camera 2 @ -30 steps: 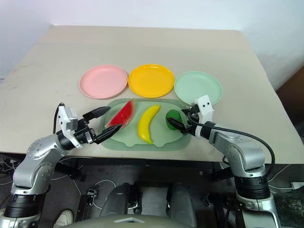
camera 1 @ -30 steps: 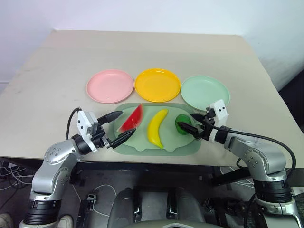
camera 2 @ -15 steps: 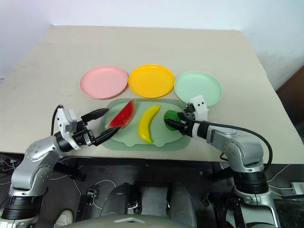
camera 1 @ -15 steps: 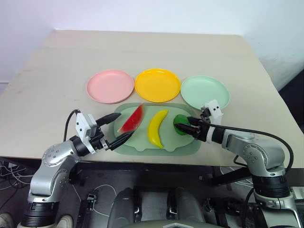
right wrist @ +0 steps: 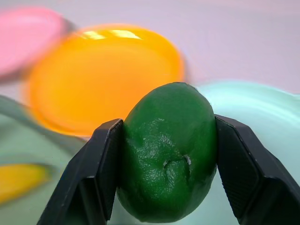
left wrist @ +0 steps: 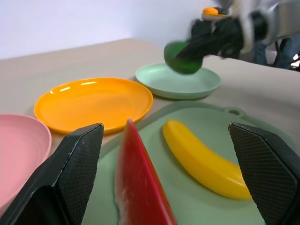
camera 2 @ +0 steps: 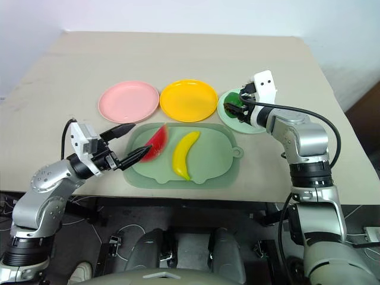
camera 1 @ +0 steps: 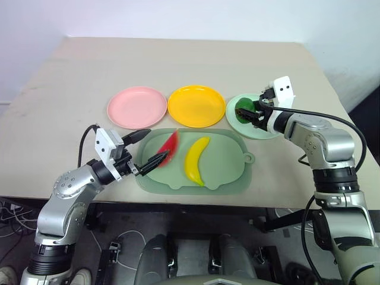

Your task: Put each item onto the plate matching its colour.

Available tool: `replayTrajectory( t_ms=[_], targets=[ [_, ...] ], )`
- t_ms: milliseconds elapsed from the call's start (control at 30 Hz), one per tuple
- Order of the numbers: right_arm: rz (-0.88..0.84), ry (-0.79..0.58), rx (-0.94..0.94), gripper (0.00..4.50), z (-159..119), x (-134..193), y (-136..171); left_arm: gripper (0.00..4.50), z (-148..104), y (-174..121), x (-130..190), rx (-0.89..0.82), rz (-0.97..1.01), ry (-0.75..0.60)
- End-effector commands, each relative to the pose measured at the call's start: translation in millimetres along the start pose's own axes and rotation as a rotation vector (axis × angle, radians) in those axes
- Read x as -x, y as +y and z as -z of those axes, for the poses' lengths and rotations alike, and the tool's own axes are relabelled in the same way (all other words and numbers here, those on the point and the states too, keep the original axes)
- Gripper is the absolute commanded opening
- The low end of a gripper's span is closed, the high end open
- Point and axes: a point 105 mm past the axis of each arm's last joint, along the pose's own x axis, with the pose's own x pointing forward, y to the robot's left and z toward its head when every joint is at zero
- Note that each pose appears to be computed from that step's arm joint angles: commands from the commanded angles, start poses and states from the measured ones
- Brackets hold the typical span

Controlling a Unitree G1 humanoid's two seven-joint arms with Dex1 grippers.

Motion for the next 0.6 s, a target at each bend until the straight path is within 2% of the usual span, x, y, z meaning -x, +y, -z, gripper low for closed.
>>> replayTrajectory(
  t_ms=[33,167,333,367,467,600],
  targets=[
    [0.164,0.051,0.020,2.62,-4.3,-14.3,-29.6,4.50,-10.5,-5.5,1.4,-0.035,-0.003,-0.027],
    [0.196,0.111,0.040,2.62,0.2,-24.7,-35.7,4.50,-6.1,-5.7,7.7,-0.029,-0.025,-0.019],
    [0.175,0.087,0.071,4.30,-7.2,-25.0,-34.5,4.50,-2.5,-5.1,11.4,-0.026,-0.032,-0.016],
    [0.188,0.085,0.101,4.48,-8.7,-22.9,-37.1,4.50,-2.7,-4.8,11.9,-0.027,-0.033,-0.016],
    [0.211,0.068,0.172,4.48,-16.0,-14.8,-40.3,4.50,-2.2,-2.0,14.6,-0.031,-0.040,-0.014],
    [0.154,0.013,0.111,4.48,-33.7,2.0,-26.8,4.50,-0.5,2.1,19.5,-0.037,-0.047,-0.008]
  ],
)
